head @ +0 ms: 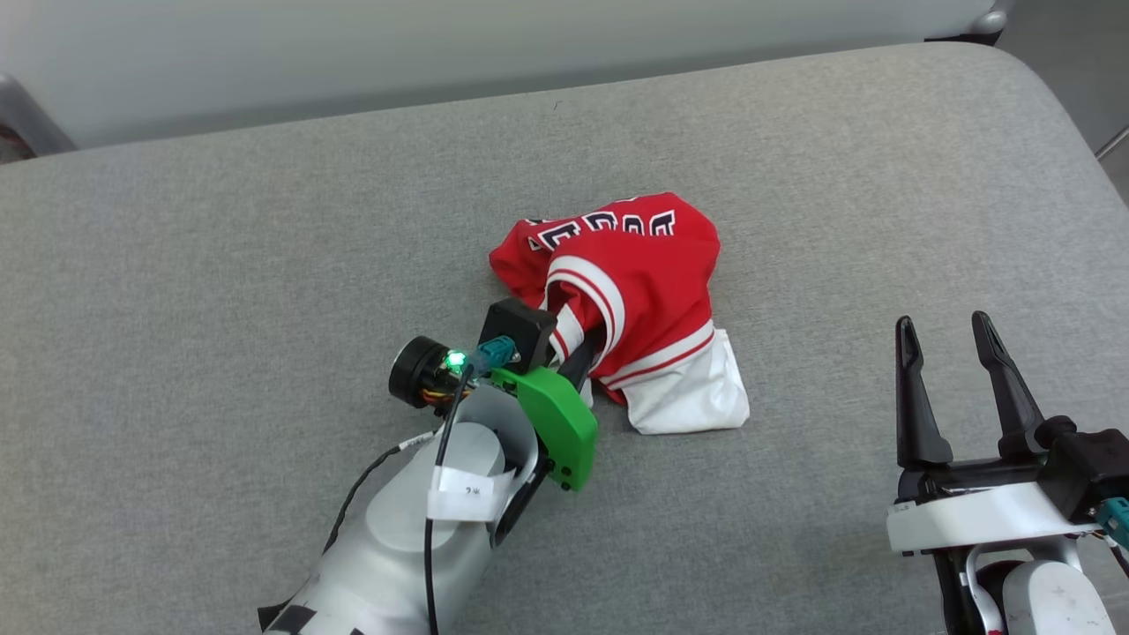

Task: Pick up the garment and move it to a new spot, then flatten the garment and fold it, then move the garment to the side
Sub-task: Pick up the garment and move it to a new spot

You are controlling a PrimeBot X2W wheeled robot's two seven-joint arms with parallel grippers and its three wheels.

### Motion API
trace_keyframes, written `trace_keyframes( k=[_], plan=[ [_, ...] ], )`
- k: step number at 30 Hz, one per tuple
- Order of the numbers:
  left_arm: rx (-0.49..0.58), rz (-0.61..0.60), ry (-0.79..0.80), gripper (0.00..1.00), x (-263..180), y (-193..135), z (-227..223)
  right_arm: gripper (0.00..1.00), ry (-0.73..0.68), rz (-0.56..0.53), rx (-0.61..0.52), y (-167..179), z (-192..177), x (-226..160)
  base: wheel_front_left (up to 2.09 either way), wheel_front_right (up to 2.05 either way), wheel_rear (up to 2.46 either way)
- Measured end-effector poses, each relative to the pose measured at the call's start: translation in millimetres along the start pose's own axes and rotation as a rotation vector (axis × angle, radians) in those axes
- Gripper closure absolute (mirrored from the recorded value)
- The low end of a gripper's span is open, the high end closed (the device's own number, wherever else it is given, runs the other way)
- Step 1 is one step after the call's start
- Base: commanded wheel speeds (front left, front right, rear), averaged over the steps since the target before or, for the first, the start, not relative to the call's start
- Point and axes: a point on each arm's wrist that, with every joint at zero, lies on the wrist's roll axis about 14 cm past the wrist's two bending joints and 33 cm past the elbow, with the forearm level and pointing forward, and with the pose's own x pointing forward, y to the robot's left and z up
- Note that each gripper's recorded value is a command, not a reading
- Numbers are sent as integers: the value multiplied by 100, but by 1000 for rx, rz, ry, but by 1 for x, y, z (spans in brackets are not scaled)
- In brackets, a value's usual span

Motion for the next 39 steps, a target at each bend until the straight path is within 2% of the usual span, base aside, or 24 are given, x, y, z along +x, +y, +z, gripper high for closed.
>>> trace_keyframes(
  k=[5,6,7,13,24,27,31,35,39],
  plan=[
    [6,31,53,100,-6,12,-22,0,26,21,9,7,-11,5,0,0,0],
    [7,35,61,58,-7,14,-24,0,30,26,11,9,-13,6,0,0,0],
    [9,37,66,0,-9,16,-27,0,33,30,13,10,-14,7,0,0,0],
    [13,71,57,0,-18,26,-22,0,36,62,25,21,-18,13,0,0,0],
    [18,118,-247,0,-46,24,78,0,4,118,24,40,-5,8,0,0,0],
    [27,177,-327,0,-69,33,99,0,-6,141,30,47,0,4,0,0,0],
    [37,306,-419,0,-110,61,121,0,-25,174,38,58,6,2,0,0,0],
    [27,433,-465,0,-154,85,120,0,-37,198,43,66,11,-1,0,0,0],
    [20,512,-478,0,-186,93,109,0,-50,217,44,73,16,-2,0,0,0]
  ],
)
